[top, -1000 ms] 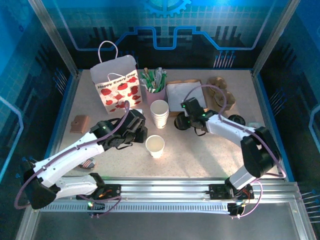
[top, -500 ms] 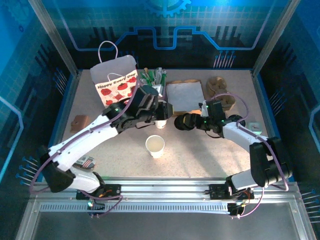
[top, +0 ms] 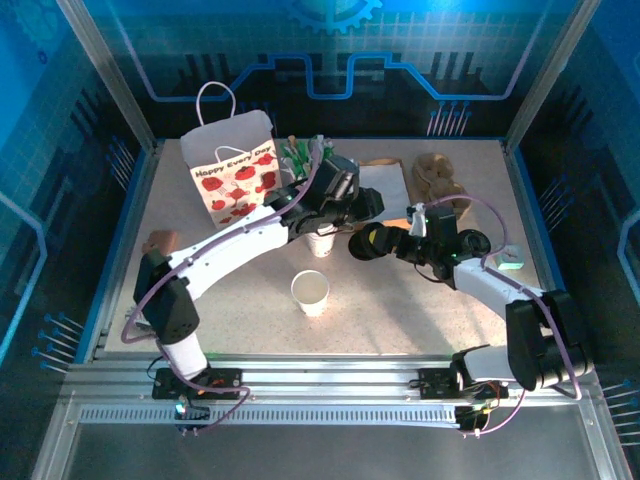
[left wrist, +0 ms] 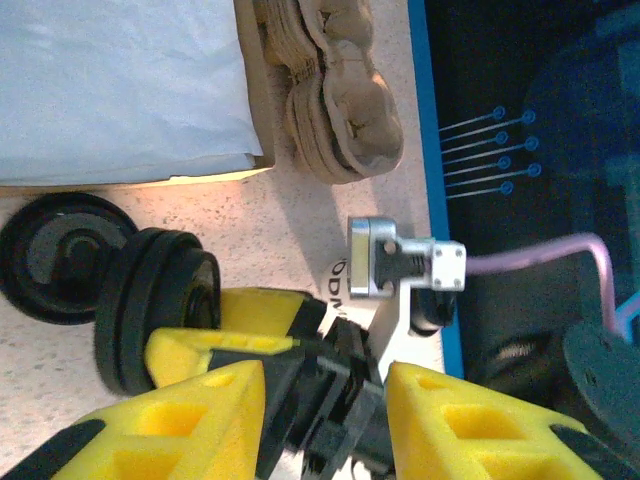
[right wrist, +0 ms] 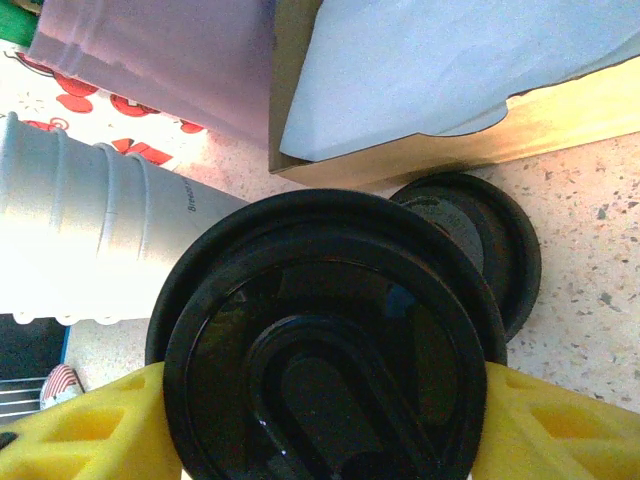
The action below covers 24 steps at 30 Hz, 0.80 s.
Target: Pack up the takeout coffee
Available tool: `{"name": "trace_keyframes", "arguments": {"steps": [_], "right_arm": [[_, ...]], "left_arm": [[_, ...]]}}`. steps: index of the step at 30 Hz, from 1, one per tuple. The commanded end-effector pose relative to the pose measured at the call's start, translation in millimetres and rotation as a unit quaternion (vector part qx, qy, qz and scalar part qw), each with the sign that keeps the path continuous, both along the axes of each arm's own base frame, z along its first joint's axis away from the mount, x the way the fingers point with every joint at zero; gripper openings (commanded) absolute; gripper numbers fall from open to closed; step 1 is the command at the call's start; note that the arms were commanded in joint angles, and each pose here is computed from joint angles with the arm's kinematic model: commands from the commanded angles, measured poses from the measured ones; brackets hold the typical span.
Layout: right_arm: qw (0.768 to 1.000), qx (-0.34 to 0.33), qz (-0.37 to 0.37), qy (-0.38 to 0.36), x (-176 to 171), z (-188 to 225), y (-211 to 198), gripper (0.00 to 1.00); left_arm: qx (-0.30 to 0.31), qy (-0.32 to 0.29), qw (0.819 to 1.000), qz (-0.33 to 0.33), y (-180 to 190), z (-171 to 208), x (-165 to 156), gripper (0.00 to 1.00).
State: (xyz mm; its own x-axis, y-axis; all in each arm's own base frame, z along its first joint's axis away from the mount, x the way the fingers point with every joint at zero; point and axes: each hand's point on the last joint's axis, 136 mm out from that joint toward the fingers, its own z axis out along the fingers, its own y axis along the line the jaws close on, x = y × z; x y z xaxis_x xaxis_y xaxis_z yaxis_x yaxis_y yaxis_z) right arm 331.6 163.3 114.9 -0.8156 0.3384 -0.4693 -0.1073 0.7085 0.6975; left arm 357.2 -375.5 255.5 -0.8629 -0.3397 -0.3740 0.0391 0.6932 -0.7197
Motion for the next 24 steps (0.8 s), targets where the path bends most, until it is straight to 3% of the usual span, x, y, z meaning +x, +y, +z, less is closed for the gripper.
{"name": "trace_keyframes", "arguments": {"steps": [1, 11, 24], "right_arm": [[1.000, 0.018, -0.007, -0.023, 3, 12, -2, 0.64], [0.999, 0.022, -0.010, -0.030, 3, 11, -3, 0.63], [0.998, 0.027, -0.017, -0.045, 5, 14, -4, 0.63]], "left_arm": [[-0.073, 0.032, 0.997, 0.014, -19, 6, 16, 0.38], [-0.087, 0.060, 0.994, 0.033, -27, -17, 28, 0.38], [-0.061, 0.075, 0.993, 0.064, -16, -51, 39, 0.38]]}}
